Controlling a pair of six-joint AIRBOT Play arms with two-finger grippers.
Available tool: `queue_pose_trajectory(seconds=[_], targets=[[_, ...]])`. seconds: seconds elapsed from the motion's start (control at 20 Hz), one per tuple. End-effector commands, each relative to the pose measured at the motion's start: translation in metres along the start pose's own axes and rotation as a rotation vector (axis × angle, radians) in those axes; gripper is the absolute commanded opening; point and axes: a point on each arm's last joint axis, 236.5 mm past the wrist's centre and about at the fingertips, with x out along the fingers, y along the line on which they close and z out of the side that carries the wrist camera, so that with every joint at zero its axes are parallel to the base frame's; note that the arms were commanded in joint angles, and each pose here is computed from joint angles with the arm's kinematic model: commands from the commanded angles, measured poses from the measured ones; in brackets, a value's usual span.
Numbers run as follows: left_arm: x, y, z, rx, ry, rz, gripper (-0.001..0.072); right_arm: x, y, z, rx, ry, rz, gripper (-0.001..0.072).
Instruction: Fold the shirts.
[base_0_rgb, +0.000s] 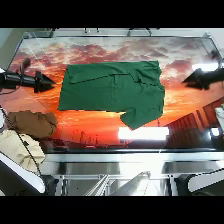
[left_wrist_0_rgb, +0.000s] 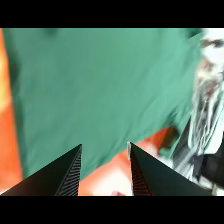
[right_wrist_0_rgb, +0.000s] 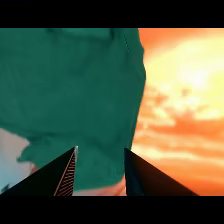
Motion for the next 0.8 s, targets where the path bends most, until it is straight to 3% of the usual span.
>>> queue_pose_trajectory(seconds=[0.0,0.3,0.5,0.55,0.65,0.75], targets=[[0.019,0.046,-0.036,-0.141,0.109,0.110,0.0311,0.054,-0.032,-0.060,0.118,0.133,0.033,0.0341],[0.022,0.086,-0.071,-0.106,0.289,0.402,0.0312,0.119,-0.046,-0.101,0.167,0.183,-0.018,0.0343],[0.053,0.073,-0.055,-0.024,0.257,0.427,0.0312,0.152,-0.021,-0.090,0.138,0.146,0.003,0.0343],[0.062,0.070,-0.052,-0.003,0.253,0.434,0.0311,0.159,-0.011,-0.088,0.135,0.138,0.030,0.0324],[0.081,0.068,-0.056,0.033,0.283,0.436,0.0311,0.166,0.007,-0.082,0.127,0.115,0.086,0.0222],[0.092,0.070,-0.063,0.032,0.318,0.432,0.0281,0.166,0.016,-0.077,0.140,0.097,0.124,0.0189]])
